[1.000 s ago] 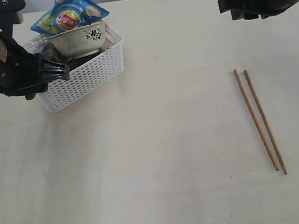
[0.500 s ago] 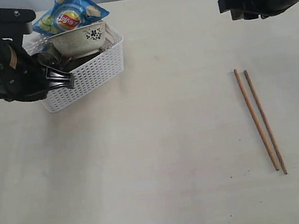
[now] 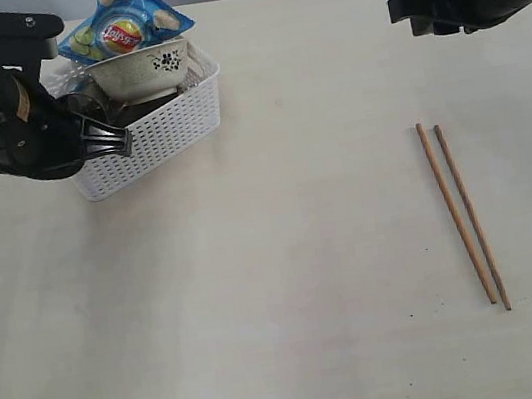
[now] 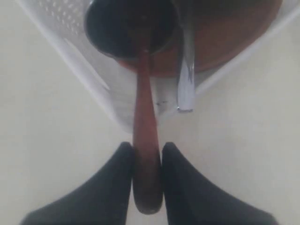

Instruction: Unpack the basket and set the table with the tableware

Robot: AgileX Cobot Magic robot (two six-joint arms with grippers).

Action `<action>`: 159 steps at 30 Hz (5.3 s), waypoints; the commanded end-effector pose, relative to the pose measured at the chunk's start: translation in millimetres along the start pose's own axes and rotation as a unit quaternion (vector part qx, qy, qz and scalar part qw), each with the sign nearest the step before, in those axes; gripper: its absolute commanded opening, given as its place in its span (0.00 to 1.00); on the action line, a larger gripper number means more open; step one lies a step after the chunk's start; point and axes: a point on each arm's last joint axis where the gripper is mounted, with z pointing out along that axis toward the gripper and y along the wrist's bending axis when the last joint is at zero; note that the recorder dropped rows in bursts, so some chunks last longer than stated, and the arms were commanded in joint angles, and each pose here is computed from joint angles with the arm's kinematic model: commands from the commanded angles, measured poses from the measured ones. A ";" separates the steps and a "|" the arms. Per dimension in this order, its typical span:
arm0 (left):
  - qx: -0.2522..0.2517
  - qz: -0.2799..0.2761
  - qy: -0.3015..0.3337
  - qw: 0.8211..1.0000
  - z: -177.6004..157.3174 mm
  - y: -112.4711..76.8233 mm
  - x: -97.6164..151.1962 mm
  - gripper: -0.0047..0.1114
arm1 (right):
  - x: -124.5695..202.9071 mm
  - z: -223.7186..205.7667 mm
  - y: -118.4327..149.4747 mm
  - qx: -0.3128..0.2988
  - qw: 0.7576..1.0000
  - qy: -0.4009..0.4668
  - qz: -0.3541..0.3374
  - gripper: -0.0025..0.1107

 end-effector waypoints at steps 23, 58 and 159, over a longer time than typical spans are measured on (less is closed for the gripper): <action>0.008 0.005 -0.070 0.998 -71.8 21.9 2.4 0.04 | -0.4 1.0 -1.9 0.002 1.000 -0.002 0.003 0.32; 0.055 0.036 -0.106 0.992 -97.5 22.7 6.1 0.04 | -6.4 -4.1 26.4 -0.018 0.998 -0.028 -0.060 0.33; 0.283 -0.060 -0.178 0.940 -141.3 -1.2 5.1 0.35 | 72.8 -14.0 242.9 -0.075 0.792 -0.423 -0.432 0.02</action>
